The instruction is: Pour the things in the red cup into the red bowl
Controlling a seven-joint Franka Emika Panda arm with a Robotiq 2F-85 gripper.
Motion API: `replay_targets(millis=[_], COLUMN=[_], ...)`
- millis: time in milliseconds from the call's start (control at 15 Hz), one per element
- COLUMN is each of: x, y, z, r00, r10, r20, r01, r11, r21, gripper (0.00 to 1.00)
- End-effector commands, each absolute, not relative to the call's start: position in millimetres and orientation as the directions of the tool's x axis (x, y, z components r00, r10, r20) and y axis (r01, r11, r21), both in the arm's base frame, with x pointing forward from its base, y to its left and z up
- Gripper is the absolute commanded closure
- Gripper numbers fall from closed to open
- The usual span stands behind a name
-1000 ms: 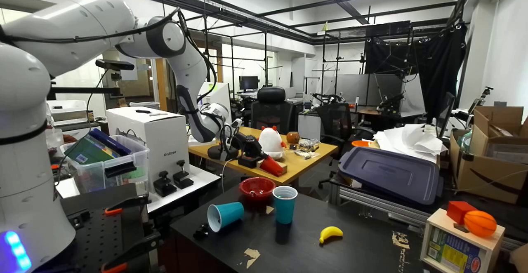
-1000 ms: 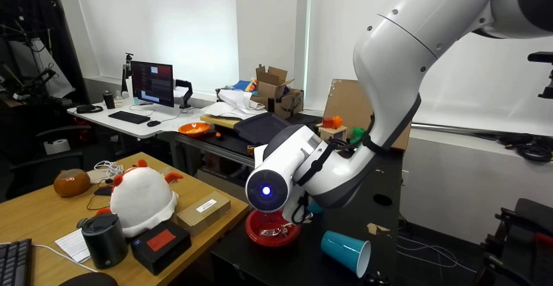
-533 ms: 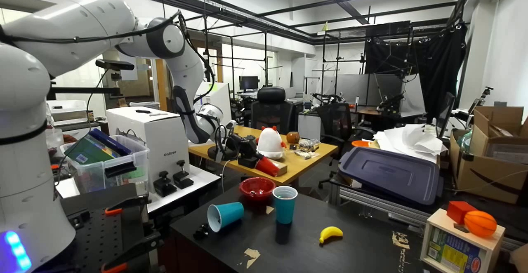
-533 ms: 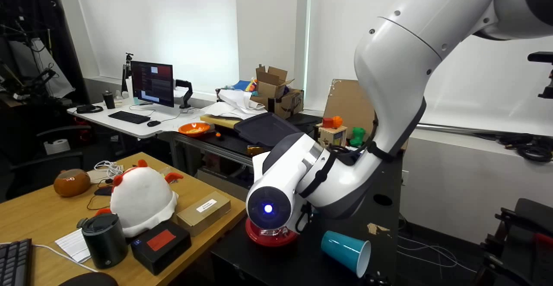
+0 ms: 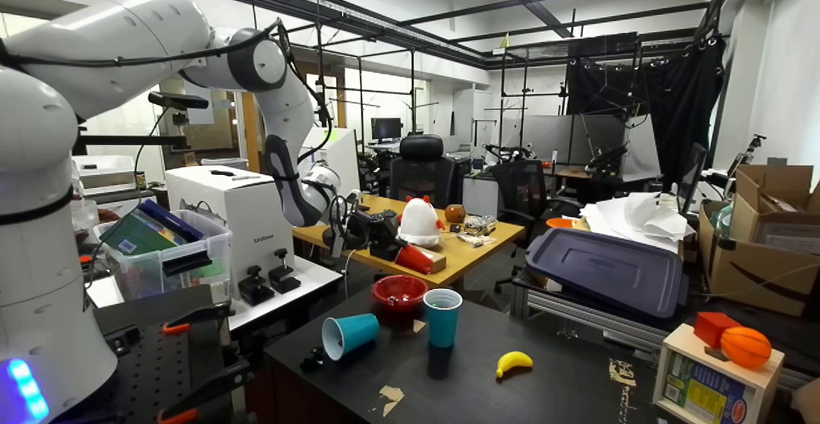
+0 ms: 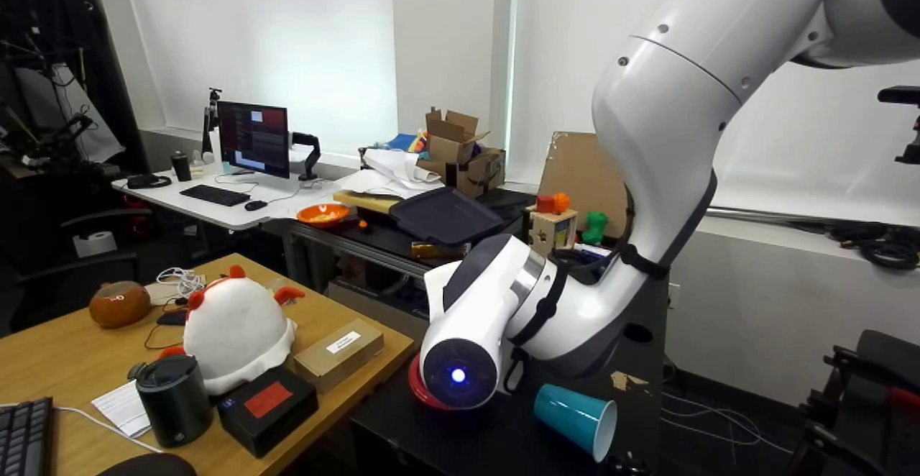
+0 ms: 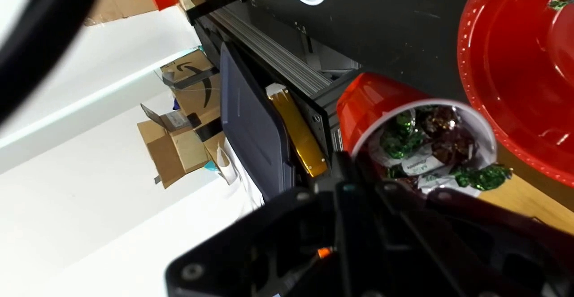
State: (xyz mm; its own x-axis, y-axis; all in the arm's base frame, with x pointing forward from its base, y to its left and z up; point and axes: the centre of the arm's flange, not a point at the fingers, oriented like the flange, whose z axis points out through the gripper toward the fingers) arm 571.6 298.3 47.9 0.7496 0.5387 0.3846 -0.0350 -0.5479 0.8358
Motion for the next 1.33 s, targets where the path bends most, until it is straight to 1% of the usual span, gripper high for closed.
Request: replay_targets(millis=[0, 467, 800, 1000, 1267], x=[555, 550, 570, 590, 604], y=[297, 299, 300, 303, 308], z=[47, 23, 21, 26, 32], r00=[0.735, 0.719, 0.716, 0.724, 0.731], r10=[0.575, 0.614, 0.607, 0.580, 0.541], r20=[0.359, 0.326, 0.345, 0.375, 0.416], r01=[-0.026, -0.017, -0.047, -0.077, -0.114], r11=[-0.505, -0.453, -0.451, -0.472, -0.504], r21=[0.863, 0.891, 0.891, 0.878, 0.856], gripper=[0.99, 0.99, 0.99, 0.99, 0.99])
